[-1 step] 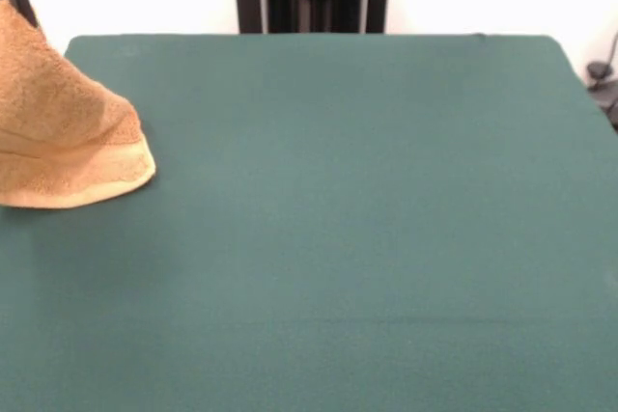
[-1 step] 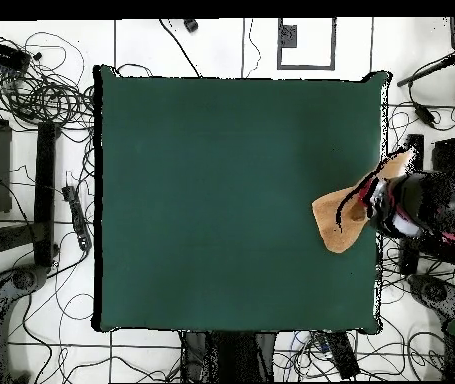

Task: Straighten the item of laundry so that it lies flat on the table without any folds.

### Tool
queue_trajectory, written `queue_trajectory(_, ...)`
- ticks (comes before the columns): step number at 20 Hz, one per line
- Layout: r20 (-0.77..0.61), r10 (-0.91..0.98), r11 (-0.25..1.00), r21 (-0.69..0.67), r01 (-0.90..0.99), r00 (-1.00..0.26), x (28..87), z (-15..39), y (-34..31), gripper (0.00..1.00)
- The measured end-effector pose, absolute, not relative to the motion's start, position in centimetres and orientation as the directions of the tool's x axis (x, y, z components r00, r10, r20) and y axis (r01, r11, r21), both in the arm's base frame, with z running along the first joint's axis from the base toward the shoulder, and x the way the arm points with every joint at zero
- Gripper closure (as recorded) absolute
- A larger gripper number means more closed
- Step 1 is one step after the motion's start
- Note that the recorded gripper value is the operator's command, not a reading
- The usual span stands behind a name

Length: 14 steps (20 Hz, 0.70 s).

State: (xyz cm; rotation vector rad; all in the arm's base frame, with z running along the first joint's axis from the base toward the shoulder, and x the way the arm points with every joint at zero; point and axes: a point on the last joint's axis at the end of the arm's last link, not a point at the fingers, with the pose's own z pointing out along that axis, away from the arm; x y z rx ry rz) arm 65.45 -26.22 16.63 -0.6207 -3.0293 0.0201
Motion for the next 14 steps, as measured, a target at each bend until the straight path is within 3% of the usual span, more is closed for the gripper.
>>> queue_trajectory(14,0.054,0.385,0.922,-0.062,0.381,-0.922,64.9,16.3,-25.5,1.00)
